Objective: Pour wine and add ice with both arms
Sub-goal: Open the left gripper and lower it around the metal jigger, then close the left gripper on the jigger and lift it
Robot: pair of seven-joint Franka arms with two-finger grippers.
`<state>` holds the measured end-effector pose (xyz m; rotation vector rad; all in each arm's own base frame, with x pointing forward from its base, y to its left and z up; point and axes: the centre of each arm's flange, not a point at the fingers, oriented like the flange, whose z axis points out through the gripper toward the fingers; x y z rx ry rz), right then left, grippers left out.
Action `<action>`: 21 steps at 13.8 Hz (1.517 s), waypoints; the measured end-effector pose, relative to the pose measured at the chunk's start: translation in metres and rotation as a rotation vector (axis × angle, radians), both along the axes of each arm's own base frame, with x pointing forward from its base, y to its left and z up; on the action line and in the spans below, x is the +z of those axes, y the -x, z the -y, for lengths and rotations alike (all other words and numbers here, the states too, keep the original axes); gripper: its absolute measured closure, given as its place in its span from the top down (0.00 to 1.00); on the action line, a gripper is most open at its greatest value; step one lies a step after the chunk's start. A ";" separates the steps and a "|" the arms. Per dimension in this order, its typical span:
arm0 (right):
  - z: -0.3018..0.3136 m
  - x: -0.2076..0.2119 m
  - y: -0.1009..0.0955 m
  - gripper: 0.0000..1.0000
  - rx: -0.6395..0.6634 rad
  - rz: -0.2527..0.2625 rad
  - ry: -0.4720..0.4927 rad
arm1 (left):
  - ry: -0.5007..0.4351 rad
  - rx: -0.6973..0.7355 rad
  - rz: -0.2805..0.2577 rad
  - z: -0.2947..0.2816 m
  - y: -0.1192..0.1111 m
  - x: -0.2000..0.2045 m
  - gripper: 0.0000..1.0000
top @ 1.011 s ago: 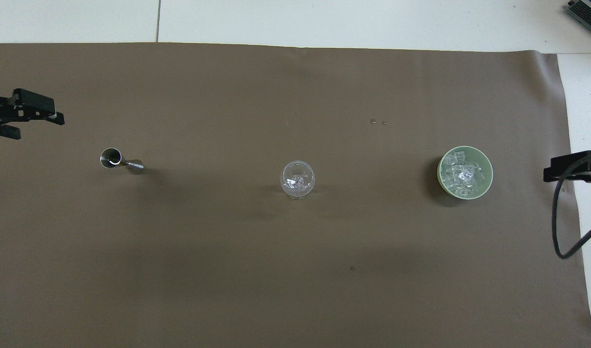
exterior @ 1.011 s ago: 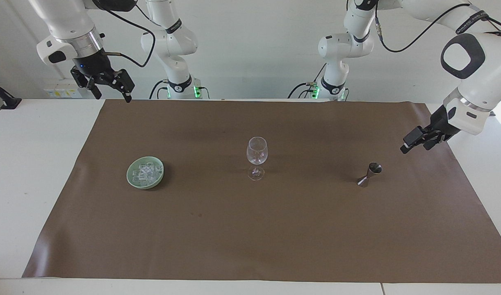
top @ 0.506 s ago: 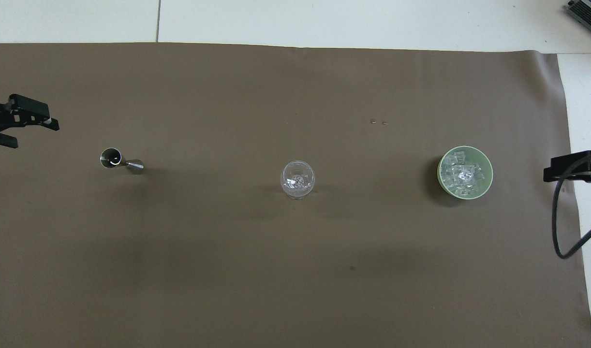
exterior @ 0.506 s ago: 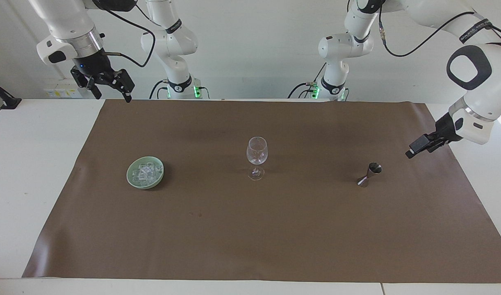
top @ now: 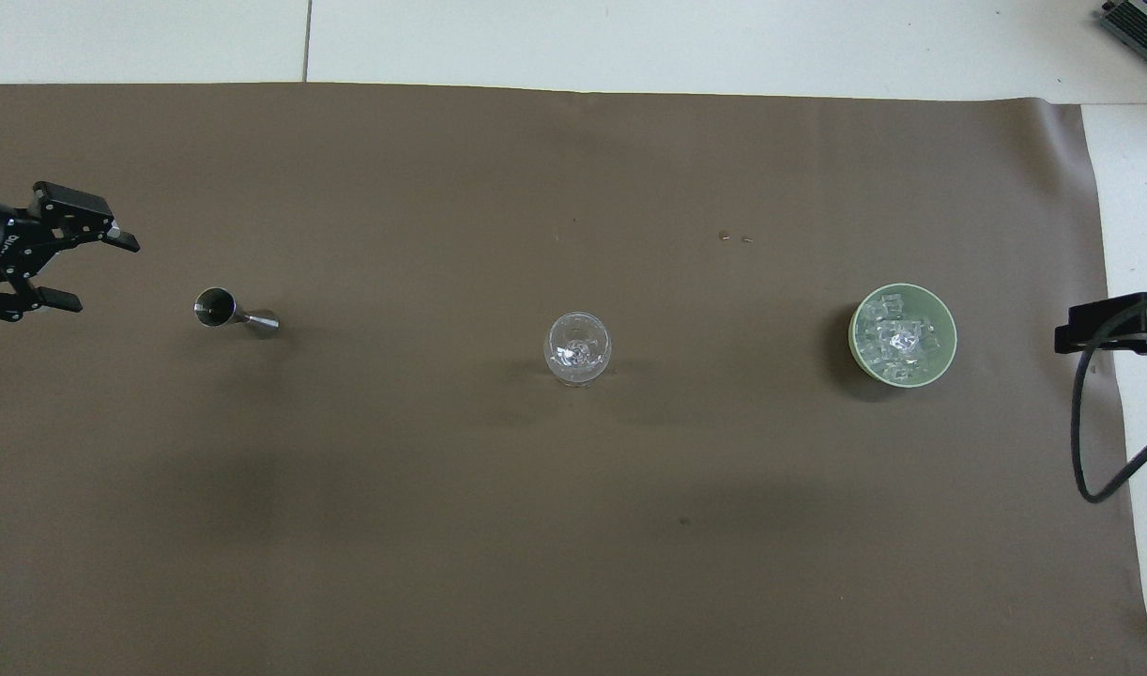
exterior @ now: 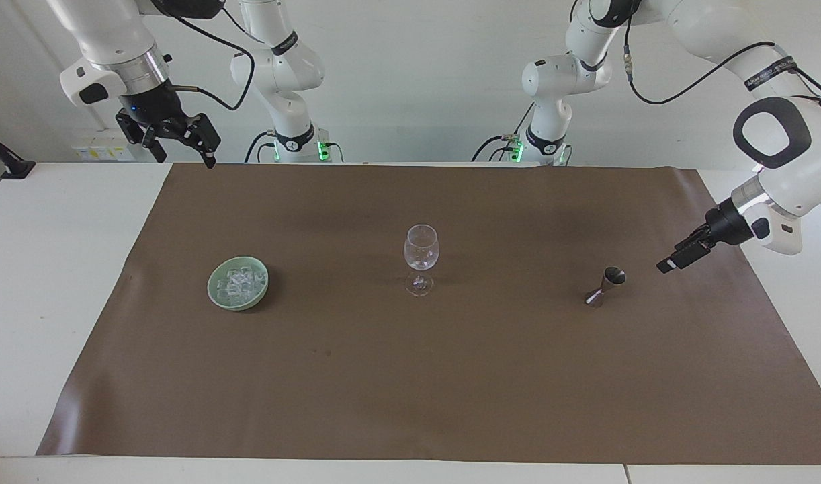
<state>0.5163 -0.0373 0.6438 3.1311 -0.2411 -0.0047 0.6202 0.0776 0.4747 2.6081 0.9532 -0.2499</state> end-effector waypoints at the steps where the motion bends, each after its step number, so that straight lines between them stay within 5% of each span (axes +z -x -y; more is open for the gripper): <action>1: 0.000 0.000 0.000 1.00 0.000 0.000 0.000 | 0.035 0.055 -0.025 -0.004 0.002 -0.007 1.00; 10: 0.000 0.000 0.000 1.00 0.000 0.000 0.000 | 0.250 0.400 -0.195 -0.022 0.029 -0.088 1.00; 21: 0.000 0.000 0.000 1.00 0.000 0.000 0.000 | 0.418 0.700 -0.279 -0.038 0.056 -0.149 1.00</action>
